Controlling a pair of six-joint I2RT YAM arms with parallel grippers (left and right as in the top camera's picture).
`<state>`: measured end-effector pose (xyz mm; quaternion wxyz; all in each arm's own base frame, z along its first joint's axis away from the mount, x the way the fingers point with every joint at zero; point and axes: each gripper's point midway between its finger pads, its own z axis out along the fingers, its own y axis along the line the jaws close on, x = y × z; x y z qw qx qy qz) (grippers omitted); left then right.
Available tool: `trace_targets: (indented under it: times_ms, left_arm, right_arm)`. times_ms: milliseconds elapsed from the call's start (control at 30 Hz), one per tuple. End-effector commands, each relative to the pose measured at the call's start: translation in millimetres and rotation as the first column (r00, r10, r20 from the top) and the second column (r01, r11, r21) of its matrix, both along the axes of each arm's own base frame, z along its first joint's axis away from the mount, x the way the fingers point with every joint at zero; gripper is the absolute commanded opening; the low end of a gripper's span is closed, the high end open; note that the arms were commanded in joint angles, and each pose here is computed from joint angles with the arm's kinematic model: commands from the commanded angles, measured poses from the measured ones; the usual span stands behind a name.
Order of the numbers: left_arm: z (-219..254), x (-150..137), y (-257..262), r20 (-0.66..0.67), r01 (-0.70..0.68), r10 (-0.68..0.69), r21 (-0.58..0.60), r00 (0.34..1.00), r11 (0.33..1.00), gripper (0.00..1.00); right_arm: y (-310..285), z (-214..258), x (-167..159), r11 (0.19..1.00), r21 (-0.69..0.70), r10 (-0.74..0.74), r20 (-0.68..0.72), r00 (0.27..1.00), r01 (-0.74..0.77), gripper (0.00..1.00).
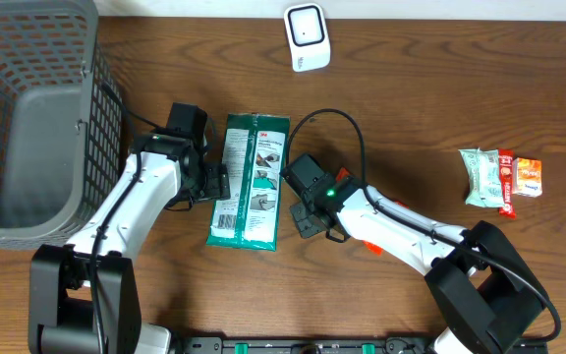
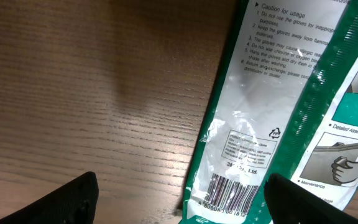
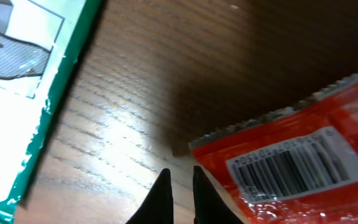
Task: Scan the item barcode
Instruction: 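Lower right gripper onto the red snack bag and grasp it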
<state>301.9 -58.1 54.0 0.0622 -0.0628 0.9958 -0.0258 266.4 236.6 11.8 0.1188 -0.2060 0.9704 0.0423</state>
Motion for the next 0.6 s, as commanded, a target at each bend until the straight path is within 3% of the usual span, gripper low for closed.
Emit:
trace_targets:
  times_ms: [0,400,567]
  left_arm:
    - [1.4,1.0,1.4,0.004,-0.004,0.004,0.007,1.0,1.0,0.86]
    - [1.4,1.0,1.4,0.004,-0.005,0.005,0.007,1.0,1.0,0.86]
    - [1.4,1.1,1.5,0.004,-0.005,0.005,0.008,1.0,1.0,0.86]
  right_arm:
    - [4.8,-4.3,-7.8,1.0,0.02,0.019,-0.04,0.999,-0.018,0.07]
    - [10.0,-4.2,-12.9,0.998,0.051,0.03,-0.068,0.997,-0.026,0.03]
    - [8.2,-6.2,-28.9,0.998,0.057,0.041,-0.143,0.989,-0.033,0.03]
